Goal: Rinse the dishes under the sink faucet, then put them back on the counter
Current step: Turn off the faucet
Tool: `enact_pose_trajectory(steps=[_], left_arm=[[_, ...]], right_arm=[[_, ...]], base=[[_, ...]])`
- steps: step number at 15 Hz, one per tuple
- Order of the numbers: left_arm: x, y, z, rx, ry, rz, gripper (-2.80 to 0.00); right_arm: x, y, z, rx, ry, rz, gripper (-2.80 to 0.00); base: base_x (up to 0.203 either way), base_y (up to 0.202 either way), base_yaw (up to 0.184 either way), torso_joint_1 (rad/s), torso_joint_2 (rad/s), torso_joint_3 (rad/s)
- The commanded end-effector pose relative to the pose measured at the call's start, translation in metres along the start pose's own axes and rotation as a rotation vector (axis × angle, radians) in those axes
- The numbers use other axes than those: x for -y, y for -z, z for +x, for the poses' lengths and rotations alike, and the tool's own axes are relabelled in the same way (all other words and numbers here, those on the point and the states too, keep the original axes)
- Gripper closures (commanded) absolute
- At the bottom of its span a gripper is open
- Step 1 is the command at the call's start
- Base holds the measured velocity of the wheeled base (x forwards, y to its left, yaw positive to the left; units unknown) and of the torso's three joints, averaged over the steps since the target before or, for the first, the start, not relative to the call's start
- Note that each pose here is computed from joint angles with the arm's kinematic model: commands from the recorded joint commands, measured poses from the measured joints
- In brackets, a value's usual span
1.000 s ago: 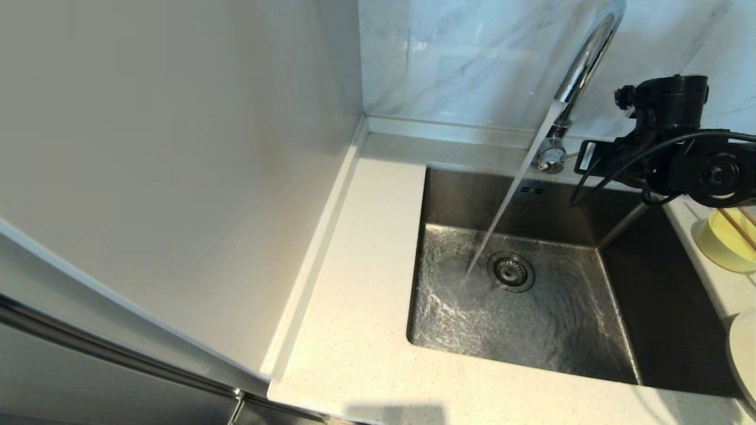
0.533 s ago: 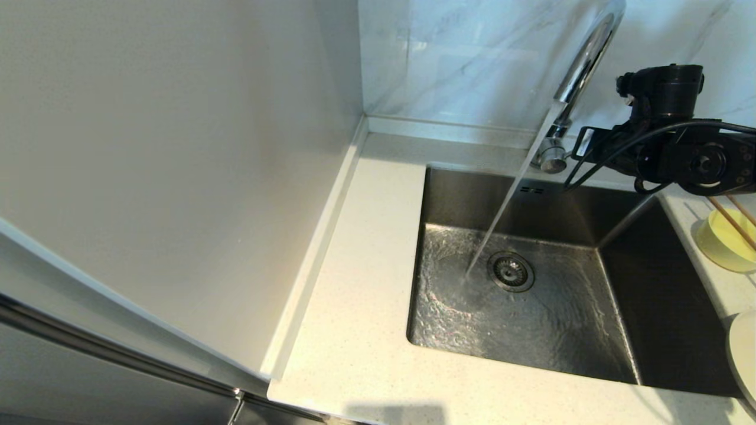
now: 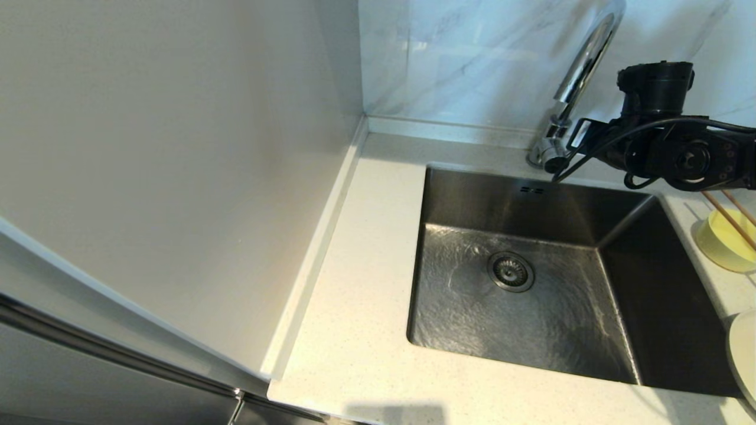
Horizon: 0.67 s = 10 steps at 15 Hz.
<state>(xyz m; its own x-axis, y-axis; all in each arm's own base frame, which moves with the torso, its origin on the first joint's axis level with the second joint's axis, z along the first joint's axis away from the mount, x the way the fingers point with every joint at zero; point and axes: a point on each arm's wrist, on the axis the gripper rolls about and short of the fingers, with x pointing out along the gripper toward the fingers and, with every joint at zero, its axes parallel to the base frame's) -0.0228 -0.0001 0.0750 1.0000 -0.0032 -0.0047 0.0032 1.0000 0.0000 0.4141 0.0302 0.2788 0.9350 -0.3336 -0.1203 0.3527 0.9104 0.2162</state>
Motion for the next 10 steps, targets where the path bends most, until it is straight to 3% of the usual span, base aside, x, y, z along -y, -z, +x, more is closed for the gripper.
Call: enact_pose_trajectory(steps=[1,6,8,10], left_arm=[[0.000,0.000,0.000,0.000,0.000,0.000,0.00],[0.000,0.000,0.000,0.000,0.000,0.000,0.00],[0.000,0.000,0.000,0.000,0.000,0.000,0.00],[0.000,0.000,0.000,0.000,0.000,0.000,0.00]], right_arm=[[0.002,-0.007,-0.007,0.015,0.002,0.010,0.00],[0.023,-0.050,-0.074,0.047,0.002,0.021,0.00],[0.043,-0.063,-0.116,-0.005,0.029,-0.015,0.00],[0.073,-0.068,-0.159,-0.103,0.094,-0.098,0.00]], base=[[0.000,0.000,0.000,0.000,0.00,0.000],[0.000,0.000,0.000,0.000,0.00,0.000],[0.000,0.000,0.000,0.000,0.00,0.000],[0.000,0.000,0.000,0.000,0.00,0.000]])
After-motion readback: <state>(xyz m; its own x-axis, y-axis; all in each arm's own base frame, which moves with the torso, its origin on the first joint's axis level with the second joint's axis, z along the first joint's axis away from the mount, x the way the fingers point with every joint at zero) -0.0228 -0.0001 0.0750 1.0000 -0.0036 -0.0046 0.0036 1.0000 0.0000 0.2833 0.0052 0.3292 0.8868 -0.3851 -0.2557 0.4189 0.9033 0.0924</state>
